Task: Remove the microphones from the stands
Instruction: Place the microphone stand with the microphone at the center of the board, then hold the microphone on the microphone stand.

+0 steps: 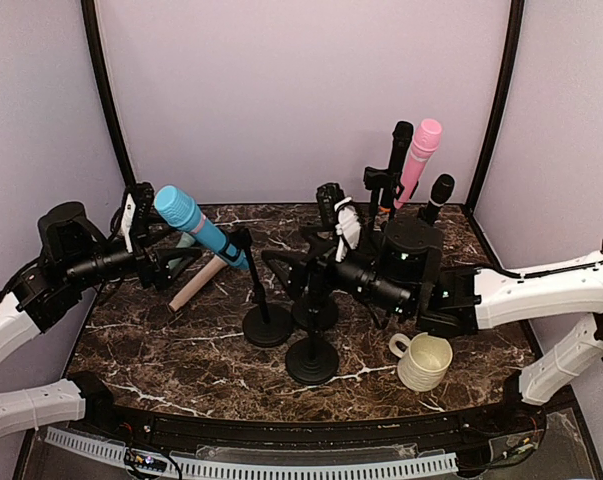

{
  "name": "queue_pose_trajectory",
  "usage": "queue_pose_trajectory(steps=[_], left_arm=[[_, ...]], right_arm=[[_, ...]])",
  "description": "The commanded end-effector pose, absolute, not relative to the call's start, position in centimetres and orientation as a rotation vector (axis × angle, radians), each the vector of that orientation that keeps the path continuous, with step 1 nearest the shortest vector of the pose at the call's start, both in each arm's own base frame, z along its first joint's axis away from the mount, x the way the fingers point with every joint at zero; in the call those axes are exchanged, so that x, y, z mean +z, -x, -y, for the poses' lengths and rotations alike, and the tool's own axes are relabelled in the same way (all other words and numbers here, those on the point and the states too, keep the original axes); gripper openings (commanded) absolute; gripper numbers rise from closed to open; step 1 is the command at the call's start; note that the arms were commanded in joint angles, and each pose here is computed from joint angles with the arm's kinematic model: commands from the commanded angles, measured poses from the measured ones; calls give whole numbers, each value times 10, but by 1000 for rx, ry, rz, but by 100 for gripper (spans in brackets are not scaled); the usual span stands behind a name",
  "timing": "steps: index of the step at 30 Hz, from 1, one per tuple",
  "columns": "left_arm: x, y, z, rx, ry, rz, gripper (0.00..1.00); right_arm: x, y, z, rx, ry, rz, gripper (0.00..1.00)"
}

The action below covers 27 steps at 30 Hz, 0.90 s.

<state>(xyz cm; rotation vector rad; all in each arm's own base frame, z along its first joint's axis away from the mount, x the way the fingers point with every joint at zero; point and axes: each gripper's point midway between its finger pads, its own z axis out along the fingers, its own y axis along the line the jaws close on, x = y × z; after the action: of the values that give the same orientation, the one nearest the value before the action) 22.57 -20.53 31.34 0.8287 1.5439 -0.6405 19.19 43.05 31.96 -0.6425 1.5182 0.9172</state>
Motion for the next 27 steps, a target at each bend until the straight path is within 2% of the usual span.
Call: queue_pose_trajectory(steps=[1,13,22,25,27], left_arm=[[320,-208,217,-770,-835,-1488,87],[354,-204,219,-904,-665,-1408,88],[380,-209,232,-948,-651,-1329,94],[382,-210,240,-962,-666,-1315,94],[385,-210,245,-962,-677,-1302,91]], right_arm=[[344,-190,-420,1102,768,-1442,97],[348,-227,-431,1064,822,-1530,97],[330,-232,-431,1061,788,-1585,97],[325,-231,-429,1060,781,-1596,97],[323,-231,-429,1059,773,-1600,96]])
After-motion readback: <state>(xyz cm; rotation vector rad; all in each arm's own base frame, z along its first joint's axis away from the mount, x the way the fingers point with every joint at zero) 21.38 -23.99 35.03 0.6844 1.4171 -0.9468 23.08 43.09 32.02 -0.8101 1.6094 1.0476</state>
